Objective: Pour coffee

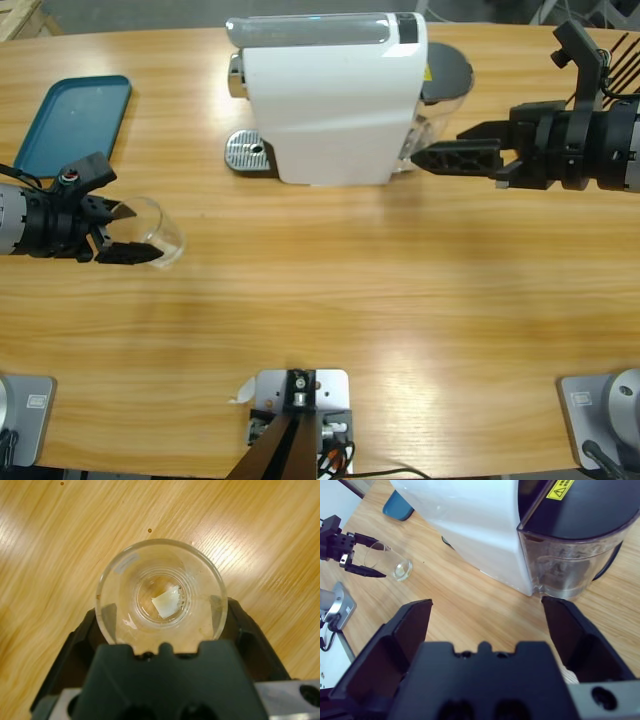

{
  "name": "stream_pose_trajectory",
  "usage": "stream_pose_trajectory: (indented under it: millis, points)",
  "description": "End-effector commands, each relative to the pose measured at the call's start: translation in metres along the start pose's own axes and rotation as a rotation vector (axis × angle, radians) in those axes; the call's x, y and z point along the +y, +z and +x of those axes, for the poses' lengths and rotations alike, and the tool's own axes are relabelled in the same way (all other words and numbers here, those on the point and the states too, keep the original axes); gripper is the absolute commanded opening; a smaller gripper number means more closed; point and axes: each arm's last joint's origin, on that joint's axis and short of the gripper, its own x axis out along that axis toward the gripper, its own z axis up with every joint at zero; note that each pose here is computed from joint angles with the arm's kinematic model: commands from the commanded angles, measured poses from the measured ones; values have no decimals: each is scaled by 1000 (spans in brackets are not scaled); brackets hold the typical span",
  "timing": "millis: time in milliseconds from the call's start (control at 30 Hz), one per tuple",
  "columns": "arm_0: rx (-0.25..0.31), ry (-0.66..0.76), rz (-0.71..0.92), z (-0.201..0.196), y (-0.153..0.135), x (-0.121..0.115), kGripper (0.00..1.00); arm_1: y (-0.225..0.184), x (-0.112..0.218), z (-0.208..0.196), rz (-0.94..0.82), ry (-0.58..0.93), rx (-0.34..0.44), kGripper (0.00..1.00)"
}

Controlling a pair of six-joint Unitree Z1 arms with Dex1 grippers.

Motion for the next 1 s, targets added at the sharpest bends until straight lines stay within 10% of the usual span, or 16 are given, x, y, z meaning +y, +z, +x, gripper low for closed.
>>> stream_pose_trajectory:
  millis: [33,533,1000]
  points:
    - [-6,15,96,0,3,3,0,-14,-6,4,26,-4,44,1000]
    - [-120,-34,363,10,115,91,0,1,-8,1,52,11,29,1000]
    - [-129,-110,367,49,130,115,0,10,-21,19,69,19,69,1000]
